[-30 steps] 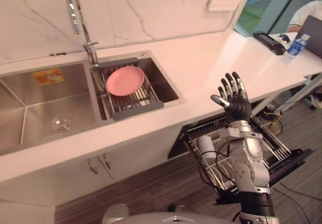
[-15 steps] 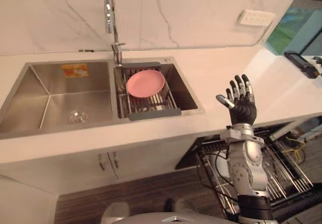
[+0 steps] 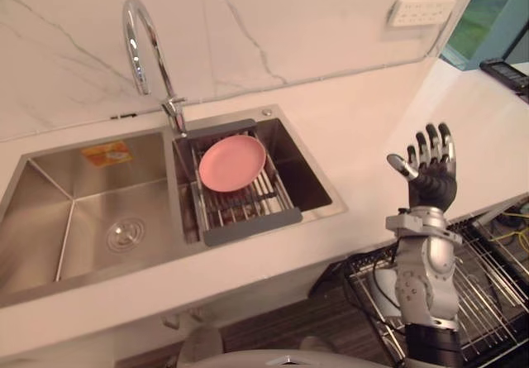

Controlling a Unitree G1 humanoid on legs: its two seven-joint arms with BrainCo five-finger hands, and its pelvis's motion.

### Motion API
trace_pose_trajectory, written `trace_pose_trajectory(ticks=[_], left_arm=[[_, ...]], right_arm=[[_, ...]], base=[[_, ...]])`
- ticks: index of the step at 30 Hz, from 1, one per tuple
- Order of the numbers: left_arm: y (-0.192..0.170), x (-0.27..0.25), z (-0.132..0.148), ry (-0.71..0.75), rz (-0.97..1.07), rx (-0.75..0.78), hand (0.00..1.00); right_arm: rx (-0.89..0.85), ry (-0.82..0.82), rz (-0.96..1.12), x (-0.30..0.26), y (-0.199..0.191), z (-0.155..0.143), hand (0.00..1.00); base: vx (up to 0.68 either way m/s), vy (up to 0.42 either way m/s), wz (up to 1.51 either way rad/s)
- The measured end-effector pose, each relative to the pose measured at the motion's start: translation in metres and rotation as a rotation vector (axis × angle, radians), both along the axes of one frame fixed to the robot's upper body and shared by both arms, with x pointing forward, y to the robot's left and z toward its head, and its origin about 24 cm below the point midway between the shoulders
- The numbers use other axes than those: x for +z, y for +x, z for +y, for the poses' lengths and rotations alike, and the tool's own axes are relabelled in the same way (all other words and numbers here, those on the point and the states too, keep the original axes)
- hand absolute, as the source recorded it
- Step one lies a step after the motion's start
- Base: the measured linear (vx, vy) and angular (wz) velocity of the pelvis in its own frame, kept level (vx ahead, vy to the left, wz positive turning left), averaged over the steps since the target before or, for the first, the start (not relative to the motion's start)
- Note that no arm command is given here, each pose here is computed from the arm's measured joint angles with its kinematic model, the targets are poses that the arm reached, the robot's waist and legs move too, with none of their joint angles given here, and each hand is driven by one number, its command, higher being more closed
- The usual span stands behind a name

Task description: Walk over to the sink, pick up the cup, carry it to the dishwasher, place the cup inside the dishwasher, then close the dishwasher door

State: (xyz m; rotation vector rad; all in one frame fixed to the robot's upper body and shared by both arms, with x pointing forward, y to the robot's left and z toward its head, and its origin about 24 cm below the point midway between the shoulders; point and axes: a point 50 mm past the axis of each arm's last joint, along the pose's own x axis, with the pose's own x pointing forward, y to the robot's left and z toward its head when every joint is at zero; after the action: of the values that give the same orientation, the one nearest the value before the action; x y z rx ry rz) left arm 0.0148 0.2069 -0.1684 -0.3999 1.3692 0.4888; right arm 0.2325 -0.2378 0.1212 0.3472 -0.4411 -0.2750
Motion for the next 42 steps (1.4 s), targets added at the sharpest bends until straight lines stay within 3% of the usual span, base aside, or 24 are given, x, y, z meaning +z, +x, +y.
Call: trace_pose_trajectory(ticks=[7,13,22,30,34,42], left_arm=[[0.005,0.002,0.008,0.02,-0.003,-0.088,0.0],[0.004,0.001,0.009,0.002,0.0,-0.074,0.0],[0.002,0.002,0.017,0.023,0.015,-0.117,0.0],[0.006,0.003,0.018,0.018,0.034,-0.135,0.0],[0.006,0.003,0.019,0.012,0.04,-0.157,0.0],[0.007,0.004,0.019,0.001,0.048,-0.164,0.0]], right_arm=[[0.12,0.006,0.049,-0.007,0.005,0.012,0.0],[0.166,-0.114,0.101,-0.01,0.008,0.018,0.0],[0.229,-0.686,0.165,0.005,0.029,0.034,0.0],[0.269,-1.092,0.141,0.024,0.056,0.061,0.0],[0.286,-1.241,0.119,0.027,0.062,0.074,0.0],[0.378,-1.483,0.266,-0.006,0.087,0.091,0.0]], base=[[0.06,0.09,-0.07],[-0.05,-0.015,0.03],[-0.05,-0.006,0.05],[-0.03,0.01,0.04],[-0.02,-0.003,0.18],[-0.02,-0.007,0.22]])
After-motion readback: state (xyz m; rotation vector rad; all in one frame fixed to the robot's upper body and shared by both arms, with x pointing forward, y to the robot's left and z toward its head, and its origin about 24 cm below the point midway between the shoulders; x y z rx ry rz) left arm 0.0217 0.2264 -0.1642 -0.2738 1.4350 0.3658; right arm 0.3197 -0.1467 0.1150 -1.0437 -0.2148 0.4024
